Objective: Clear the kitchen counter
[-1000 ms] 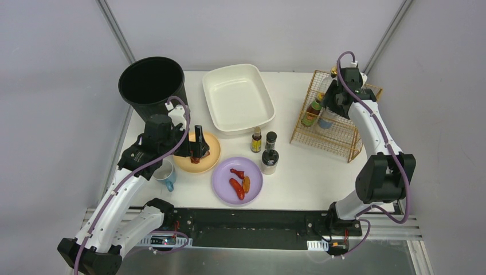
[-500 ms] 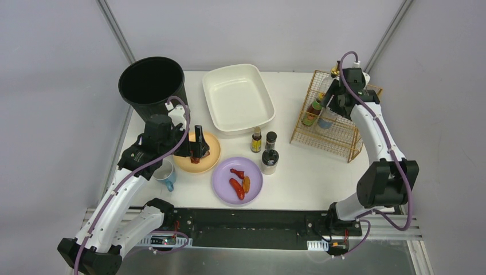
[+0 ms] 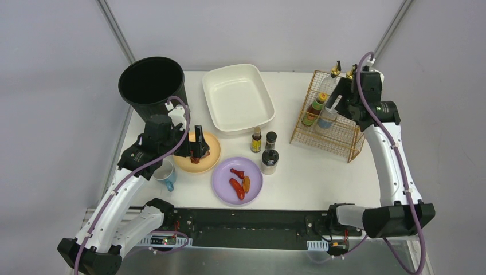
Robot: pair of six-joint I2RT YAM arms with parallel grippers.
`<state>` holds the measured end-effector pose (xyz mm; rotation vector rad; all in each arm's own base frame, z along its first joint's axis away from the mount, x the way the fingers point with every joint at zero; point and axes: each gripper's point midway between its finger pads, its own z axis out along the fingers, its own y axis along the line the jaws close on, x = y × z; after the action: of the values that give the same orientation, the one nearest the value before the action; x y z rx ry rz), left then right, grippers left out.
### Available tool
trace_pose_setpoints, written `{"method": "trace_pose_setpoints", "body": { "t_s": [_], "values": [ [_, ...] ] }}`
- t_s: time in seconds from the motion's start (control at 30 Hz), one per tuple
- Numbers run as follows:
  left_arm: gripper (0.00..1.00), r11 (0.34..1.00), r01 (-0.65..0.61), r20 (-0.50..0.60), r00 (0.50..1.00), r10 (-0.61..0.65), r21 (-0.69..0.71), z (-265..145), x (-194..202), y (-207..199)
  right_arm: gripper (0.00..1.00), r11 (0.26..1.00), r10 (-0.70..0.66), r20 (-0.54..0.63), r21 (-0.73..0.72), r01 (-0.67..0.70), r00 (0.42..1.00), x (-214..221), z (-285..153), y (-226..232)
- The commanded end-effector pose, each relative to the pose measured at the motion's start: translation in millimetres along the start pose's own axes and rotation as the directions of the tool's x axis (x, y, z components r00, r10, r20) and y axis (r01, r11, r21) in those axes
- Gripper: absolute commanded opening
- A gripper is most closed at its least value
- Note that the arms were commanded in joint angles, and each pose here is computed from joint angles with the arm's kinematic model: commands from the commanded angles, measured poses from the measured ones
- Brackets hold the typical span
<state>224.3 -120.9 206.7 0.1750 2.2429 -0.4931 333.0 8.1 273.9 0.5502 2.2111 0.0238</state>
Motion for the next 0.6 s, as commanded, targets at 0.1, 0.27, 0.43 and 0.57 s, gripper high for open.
{"method": "trace_pose_setpoints", "body": {
  "t_s": [0.1, 0.27, 0.43, 0.57],
  "values": [
    [1.0, 1.0, 0.0, 0.019, 1.0, -0.001, 0.013, -1.2, -6.3, -2.3, 0.82, 0.969, -0.173, -0.119, -0.198, 0.147, 0.978, 50.5, -45.2, 41.2],
    [1.0, 1.0, 0.0, 0.019, 1.0, -0.001, 0.009, -1.0, -6.4, -1.5, 0.82, 0.929, -0.231, -0.151, -0.329, 0.171, 0.961, 83.1, -66.5, 71.6],
    [1.0, 1.0, 0.002, 0.02, 1.0, -0.001, -0.001, -0.8, -5.9, 0.6, 0.83, 0.896, -0.275, -0.207, -0.41, 0.172, 0.939, 116.6, -77.3, 90.2],
    [1.0, 1.0, 0.003, 0.023, 1.0, -0.002, -0.012, -1.2, -5.8, 2.4, 0.84, 0.875, -0.344, -0.229, -0.43, 0.223, 0.91, 141.8, -79.5, 99.4]
  ]
}}
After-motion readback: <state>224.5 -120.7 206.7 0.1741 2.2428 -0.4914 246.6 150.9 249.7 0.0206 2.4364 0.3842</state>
